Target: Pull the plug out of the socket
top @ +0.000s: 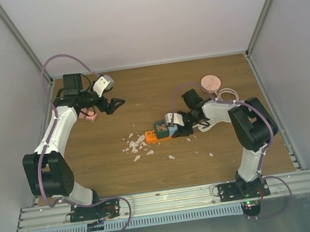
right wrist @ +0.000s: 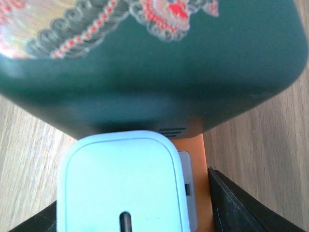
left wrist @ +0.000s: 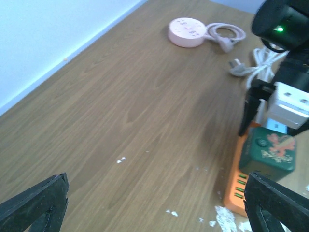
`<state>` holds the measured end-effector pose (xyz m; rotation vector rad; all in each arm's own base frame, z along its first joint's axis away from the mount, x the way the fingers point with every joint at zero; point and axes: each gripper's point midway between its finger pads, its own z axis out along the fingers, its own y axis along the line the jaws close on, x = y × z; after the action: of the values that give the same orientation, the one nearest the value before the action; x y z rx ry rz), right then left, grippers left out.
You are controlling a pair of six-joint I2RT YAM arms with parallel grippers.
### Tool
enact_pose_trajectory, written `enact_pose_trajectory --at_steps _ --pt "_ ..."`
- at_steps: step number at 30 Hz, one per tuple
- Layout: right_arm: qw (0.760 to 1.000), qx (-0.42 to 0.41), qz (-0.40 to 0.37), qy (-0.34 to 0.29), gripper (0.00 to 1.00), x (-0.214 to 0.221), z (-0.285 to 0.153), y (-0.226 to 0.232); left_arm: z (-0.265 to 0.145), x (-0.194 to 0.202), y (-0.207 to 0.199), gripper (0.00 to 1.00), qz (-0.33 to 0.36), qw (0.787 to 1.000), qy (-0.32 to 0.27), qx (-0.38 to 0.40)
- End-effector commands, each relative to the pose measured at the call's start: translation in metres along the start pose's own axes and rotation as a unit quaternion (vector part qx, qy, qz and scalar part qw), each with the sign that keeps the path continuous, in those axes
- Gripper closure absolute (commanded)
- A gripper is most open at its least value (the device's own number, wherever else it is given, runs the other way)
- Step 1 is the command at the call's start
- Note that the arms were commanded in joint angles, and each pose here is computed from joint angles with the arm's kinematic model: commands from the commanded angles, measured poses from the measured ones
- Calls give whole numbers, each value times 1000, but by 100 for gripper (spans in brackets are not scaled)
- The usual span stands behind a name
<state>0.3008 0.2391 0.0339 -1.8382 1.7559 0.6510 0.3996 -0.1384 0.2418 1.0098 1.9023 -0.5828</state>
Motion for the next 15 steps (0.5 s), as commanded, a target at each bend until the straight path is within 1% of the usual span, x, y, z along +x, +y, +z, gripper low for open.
enact_pose_trajectory --at_steps 1,4,6,7,10,11,13,15 --pt "1000 24 16 9 54 -10 18 4 -1 2 -30 1 27 996 -15 81" --pt "999 34 16 16 53 -12 21 3 10 25 -46 1 46 994 9 100" --pt "999 36 22 13 50 -16 20 2 17 38 -61 1 66 991 23 118" --pt "999 35 23 10 46 -18 19 2 21 43 -70 1 77 989 29 125" --pt "999 28 17 2 28 -23 15 6 33 57 -95 1 115 982 36 145" --pt "1000 26 12 4 24 -23 14 8 36 60 -102 1 124 980 36 152" --pt "1000 28 0 9 20 -23 10 10 42 63 -113 1 135 976 35 166" --pt "1000 28 -9 8 18 -23 4 11 48 67 -122 1 136 973 39 182"
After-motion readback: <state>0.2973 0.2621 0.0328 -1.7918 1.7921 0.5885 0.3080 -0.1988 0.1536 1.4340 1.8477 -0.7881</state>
